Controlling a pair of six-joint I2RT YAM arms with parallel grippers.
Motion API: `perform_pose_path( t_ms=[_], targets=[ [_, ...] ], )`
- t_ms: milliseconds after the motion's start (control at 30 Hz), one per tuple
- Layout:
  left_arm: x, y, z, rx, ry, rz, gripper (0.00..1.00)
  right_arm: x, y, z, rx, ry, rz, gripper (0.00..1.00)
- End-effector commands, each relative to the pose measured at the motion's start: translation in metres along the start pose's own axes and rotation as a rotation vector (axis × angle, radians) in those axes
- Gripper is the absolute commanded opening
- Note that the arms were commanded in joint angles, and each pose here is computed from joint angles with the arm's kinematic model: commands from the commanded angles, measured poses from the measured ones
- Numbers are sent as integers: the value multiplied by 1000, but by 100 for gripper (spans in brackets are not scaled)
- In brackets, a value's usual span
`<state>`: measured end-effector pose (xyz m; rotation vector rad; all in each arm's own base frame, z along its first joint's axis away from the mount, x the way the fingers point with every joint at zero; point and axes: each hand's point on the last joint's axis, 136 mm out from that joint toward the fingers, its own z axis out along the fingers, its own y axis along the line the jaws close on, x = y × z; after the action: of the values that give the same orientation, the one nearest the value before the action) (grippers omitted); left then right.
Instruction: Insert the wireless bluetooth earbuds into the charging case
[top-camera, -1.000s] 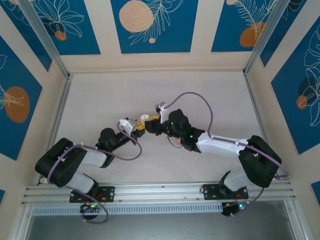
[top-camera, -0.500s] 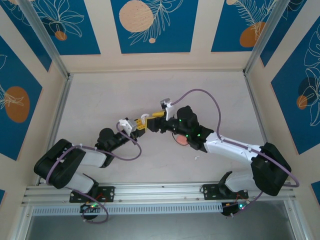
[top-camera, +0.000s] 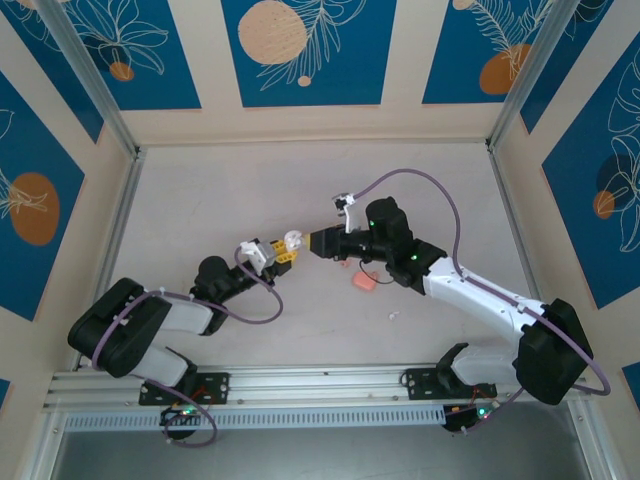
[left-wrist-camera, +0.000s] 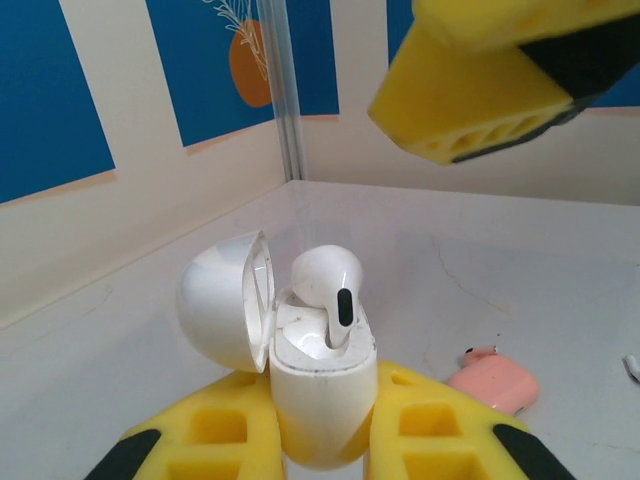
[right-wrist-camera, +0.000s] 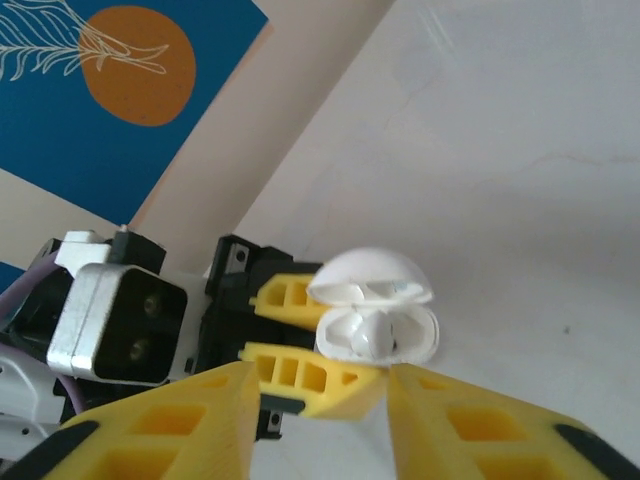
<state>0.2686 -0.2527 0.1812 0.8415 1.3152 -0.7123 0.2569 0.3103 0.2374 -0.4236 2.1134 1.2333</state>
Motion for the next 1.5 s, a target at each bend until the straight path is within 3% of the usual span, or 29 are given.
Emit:
perform_pose_path(
  t_ms=[0, 1467],
  targets=[
    [-18, -9, 0, 36, -64, 54, 14, 5, 4, -7, -14, 49, 74, 34],
    [-29, -11, 1, 54, -94, 60, 14, 3, -5, 21, -124, 95, 157, 25]
  ],
)
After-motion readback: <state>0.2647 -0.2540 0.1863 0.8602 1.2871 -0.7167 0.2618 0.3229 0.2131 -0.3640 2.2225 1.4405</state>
